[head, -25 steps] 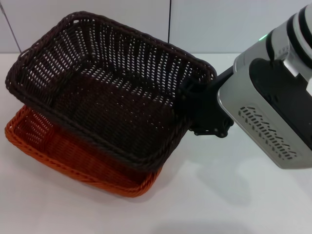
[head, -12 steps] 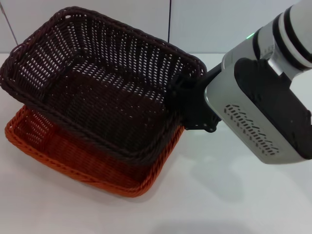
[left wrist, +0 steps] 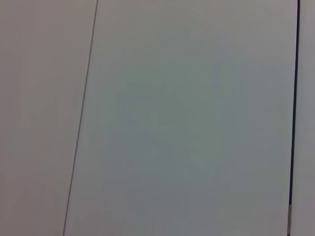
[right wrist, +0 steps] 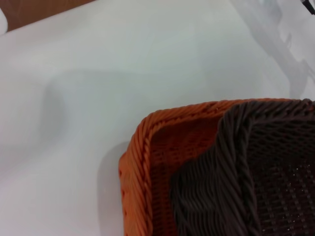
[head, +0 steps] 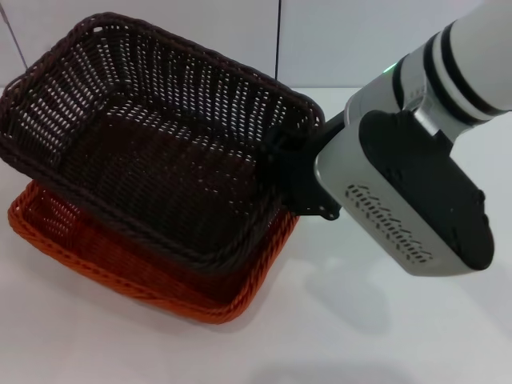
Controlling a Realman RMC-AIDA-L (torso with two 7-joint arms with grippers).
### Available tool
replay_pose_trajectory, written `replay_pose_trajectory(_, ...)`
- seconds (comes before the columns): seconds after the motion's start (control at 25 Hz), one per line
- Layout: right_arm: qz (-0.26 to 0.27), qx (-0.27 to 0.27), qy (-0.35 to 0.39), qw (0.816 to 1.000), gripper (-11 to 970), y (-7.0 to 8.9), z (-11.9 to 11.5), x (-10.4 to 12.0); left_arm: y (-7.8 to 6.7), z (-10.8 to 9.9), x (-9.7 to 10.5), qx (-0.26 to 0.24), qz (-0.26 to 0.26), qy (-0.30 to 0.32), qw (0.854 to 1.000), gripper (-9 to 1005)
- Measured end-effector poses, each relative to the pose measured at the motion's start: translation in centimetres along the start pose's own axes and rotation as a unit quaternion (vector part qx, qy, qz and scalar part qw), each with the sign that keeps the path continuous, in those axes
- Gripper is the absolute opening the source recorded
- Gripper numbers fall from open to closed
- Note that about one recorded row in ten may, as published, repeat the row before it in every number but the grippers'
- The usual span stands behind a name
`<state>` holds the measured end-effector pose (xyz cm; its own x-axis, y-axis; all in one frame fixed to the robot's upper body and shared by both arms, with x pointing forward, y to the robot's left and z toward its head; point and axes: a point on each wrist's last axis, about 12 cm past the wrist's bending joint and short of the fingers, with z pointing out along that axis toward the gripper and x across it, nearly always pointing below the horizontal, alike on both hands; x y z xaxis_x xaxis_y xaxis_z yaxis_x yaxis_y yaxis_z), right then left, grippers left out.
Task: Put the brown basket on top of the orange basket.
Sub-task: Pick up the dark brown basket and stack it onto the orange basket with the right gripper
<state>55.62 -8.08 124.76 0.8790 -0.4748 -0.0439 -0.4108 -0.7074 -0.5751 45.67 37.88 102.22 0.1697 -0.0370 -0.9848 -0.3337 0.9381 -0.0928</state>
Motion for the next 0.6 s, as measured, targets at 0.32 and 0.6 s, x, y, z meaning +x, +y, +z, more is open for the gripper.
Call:
replay_pose_trajectory(0.32,-0.001,-0.003,-0.002,1.0,138,0.2,0.7,-0.4,0.1,-0.1,0.0,0.0,0.001,0.001,1.0,801)
replay_pose_trajectory(0.6,0.013,-0.007,-0.002,1.0,137,1.0,1.8,-0.1,0.3,-0.2,0.1,0.0,0.004,0.003,1.0,801)
